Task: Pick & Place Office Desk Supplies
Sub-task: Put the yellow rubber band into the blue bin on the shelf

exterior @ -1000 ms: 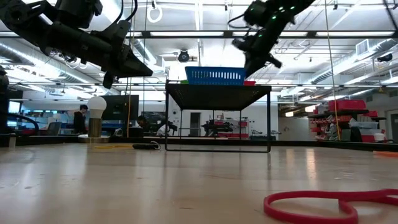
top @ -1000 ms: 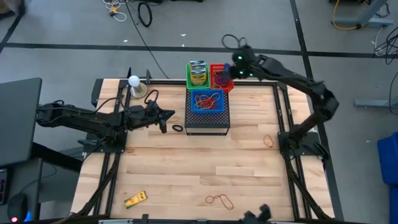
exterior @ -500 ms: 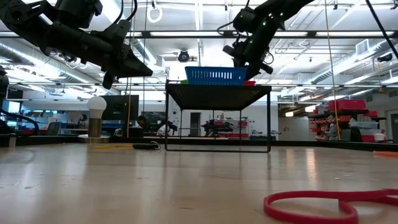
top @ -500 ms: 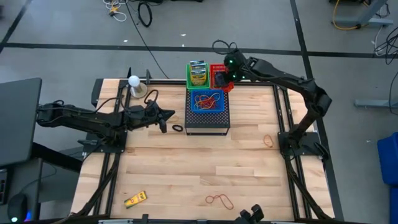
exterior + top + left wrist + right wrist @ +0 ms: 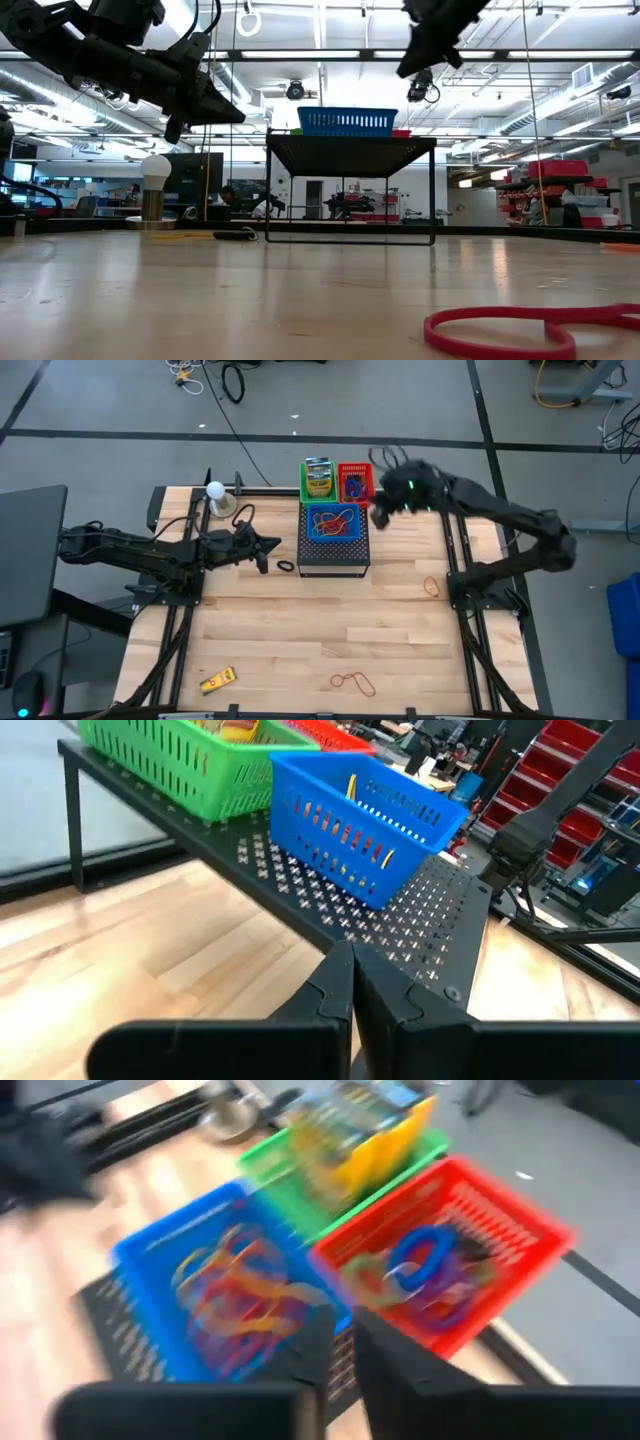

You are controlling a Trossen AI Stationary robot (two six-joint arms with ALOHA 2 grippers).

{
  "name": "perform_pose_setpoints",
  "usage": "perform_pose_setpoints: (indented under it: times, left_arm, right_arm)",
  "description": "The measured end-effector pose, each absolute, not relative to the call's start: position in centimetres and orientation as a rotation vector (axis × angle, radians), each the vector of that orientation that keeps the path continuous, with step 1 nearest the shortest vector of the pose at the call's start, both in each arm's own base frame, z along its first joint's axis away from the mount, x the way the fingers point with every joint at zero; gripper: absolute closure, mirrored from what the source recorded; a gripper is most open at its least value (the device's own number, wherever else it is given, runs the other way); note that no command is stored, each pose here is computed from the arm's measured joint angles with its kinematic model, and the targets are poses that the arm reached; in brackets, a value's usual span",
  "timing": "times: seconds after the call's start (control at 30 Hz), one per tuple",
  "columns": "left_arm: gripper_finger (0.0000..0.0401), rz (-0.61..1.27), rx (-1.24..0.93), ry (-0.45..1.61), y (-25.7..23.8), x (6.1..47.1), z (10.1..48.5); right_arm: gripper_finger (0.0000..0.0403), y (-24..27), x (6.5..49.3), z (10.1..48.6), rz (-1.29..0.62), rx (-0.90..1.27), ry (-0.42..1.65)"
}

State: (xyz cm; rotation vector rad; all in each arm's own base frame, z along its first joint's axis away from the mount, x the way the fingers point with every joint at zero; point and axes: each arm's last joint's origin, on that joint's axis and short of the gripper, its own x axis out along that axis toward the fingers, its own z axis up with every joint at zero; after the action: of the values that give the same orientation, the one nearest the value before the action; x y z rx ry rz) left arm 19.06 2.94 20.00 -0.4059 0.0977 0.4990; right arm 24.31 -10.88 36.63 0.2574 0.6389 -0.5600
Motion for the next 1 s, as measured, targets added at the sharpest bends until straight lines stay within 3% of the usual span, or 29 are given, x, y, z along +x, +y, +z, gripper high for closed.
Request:
perform_pose_setpoints:
  times: [0.1, 0.23, 0.43, 0.77, 1.0]
  left_arm:
    - [0.0394, 0.508, -0.418, 0.122, 2.9, 19.0, 19.7]
    - [0.0394, 0.559, -0.462, 0.200, 3.0, 18.8, 19.0]
    - [0.0382, 0.728, -0.504, 0.471, 3.1, 17.9, 18.0]
    - [0.0299, 0.863, -0.576, 0.697, 3.4, 18.2, 15.8]
    - [0.0287, 0.916, -0.603, 0.703, 4.6, 19.7, 13.9]
  right_arm:
    - [0.0395, -7.5, 23.7, 34.3, -0.475, 0.241, 0.641]
    - [0.0385, -2.9, 22.7, 30.8, -0.420, 0.265, 0.619]
    - [0.0397, 1.9, 21.5, 27.8, -0.447, 0.323, 0.529]
    - [0.0389, 2.9, 21.3, 27.6, -0.498, 0.324, 0.491]
    - [0.0396, 2.9, 21.3, 27.6, -0.492, 0.300, 0.498]
